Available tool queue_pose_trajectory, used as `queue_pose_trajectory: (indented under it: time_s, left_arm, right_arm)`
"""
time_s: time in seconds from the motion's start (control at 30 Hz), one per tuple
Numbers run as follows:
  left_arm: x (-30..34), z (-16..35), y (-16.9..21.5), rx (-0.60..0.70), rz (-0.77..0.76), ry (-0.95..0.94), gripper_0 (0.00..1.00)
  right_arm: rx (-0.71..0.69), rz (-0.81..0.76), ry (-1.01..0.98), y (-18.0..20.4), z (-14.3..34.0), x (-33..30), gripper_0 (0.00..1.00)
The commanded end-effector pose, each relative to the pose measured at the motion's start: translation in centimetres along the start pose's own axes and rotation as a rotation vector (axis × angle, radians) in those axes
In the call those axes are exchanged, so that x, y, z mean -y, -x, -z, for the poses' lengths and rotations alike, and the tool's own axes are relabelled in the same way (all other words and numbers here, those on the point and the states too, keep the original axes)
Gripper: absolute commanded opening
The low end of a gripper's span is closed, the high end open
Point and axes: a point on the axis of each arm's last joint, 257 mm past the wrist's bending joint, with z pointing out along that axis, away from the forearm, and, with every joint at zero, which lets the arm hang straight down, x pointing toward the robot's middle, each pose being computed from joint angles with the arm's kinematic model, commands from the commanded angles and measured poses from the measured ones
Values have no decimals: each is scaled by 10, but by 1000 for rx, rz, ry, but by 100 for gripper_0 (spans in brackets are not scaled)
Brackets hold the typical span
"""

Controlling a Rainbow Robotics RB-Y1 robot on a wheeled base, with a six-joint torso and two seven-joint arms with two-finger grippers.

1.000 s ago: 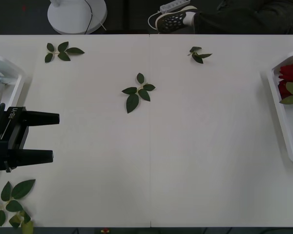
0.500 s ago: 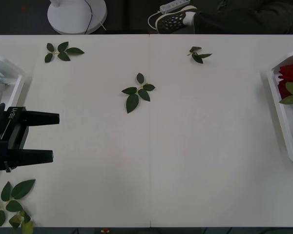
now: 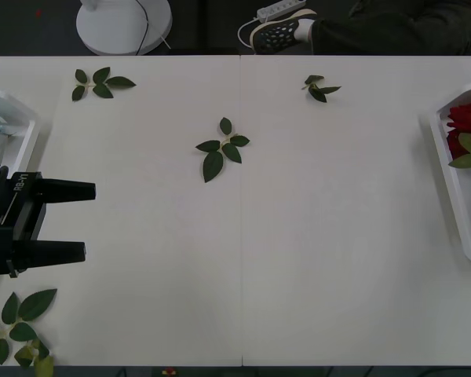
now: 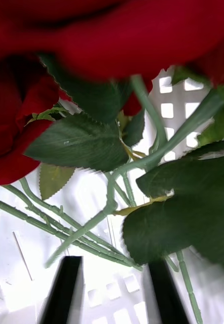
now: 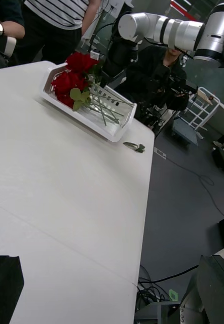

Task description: Place the red flowers into the right box and the blue flowers into the left box. If a person shows an open palm, hand one flower to the person first, then continue sorting.

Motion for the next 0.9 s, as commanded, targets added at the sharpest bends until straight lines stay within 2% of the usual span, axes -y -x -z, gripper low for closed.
queue_pose_trajectory:
  time_s: [0.03, 0.17, 0.23, 0.4, 0.67, 0.9]
  left_arm:
    - [-1, -3, 16, 29, 19, -7, 100]
    - [-1, -3, 16, 29, 19, -7, 100]
    - [-1, -3, 16, 29, 19, -7, 100]
    - [-1, -3, 16, 29, 19, -7, 100]
    - [-1, -3, 16, 29, 19, -7, 100]
    - [-1, -3, 16, 29, 19, -7, 100]
  right_arm:
    - [32, 39, 1, 12, 14, 9, 66]
    - [38, 74, -6, 18, 33, 18, 80]
    - [41, 157, -11, 22, 49, 21, 85]
    - [89, 337, 50, 40, 92, 1, 90]
    - [263, 714, 228, 68, 160, -98, 95]
    - [403, 1075, 393, 50, 208, -203, 97]
